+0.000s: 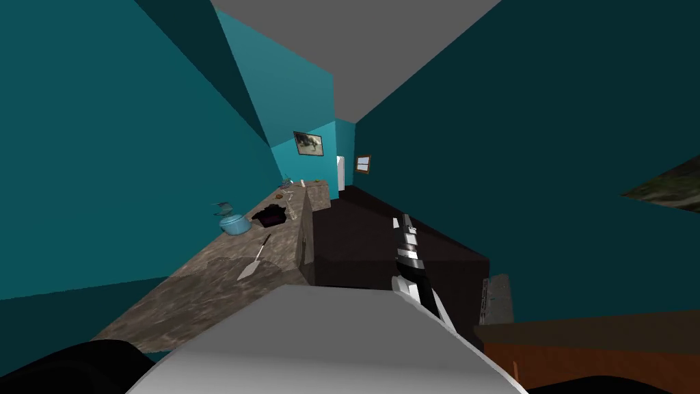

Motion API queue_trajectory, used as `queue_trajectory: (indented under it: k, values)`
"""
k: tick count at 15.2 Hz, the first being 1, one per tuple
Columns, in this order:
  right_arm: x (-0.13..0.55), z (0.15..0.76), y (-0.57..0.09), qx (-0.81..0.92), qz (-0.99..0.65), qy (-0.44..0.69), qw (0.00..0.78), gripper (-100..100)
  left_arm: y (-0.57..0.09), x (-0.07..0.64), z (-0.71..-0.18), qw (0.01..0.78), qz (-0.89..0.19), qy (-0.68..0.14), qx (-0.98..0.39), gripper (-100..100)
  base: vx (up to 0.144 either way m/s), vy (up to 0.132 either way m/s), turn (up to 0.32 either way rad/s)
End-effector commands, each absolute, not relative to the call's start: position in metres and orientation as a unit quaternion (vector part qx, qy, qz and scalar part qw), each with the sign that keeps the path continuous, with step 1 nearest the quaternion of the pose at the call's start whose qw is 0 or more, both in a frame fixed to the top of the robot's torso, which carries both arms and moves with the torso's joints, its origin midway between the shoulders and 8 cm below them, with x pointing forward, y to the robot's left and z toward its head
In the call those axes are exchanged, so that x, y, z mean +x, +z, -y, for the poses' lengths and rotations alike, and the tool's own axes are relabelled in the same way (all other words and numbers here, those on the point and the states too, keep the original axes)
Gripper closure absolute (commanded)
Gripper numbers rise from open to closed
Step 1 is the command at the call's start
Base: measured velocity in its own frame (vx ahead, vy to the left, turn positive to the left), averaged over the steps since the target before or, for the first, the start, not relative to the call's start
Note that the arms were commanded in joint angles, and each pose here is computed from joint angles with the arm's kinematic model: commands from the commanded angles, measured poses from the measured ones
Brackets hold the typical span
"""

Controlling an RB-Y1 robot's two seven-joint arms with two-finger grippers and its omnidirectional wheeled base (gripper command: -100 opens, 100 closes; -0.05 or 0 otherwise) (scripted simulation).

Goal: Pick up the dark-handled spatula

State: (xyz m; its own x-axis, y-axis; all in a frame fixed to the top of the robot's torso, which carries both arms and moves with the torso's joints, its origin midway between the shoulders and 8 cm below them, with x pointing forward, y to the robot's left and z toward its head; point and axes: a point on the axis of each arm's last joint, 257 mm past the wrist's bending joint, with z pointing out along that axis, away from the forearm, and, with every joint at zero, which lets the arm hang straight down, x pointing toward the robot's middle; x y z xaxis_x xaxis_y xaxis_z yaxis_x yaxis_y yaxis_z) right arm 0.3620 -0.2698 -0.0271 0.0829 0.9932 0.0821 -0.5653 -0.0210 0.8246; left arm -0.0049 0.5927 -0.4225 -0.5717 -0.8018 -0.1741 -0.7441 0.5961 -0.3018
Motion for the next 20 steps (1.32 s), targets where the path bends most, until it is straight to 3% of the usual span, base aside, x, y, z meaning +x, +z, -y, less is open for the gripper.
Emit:
queue_trajectory:
  k: [1,13,17,20]
  values:
    - [0.362,0.270,-0.027,0.369,-0.290,0.612,0.637,0,-0.408,-0.022,-0.626,0.137,-0.887,-0.060,-0.436,-100,0.012,-0.072,-0.296]
    - [0.362,0.270,-0.027,0.369,-0.290,0.612,0.637,0,-0.334,-0.046,-0.741,0.133,-0.895,0.071,-0.420,-100,0.028,-0.050,-0.290]
    - [0.362,0.270,-0.027,0.369,-0.290,0.612,0.637,0,-0.332,-0.035,-0.745,0.143,-0.893,0.069,-0.422,-100,0.133,-0.013,-0.362]
    - [0.362,0.270,-0.027,0.369,-0.290,0.612,0.637,0,-0.337,-0.054,-0.746,0.143,-0.890,0.069,-0.428,-100,0.060,0.004,-0.091]
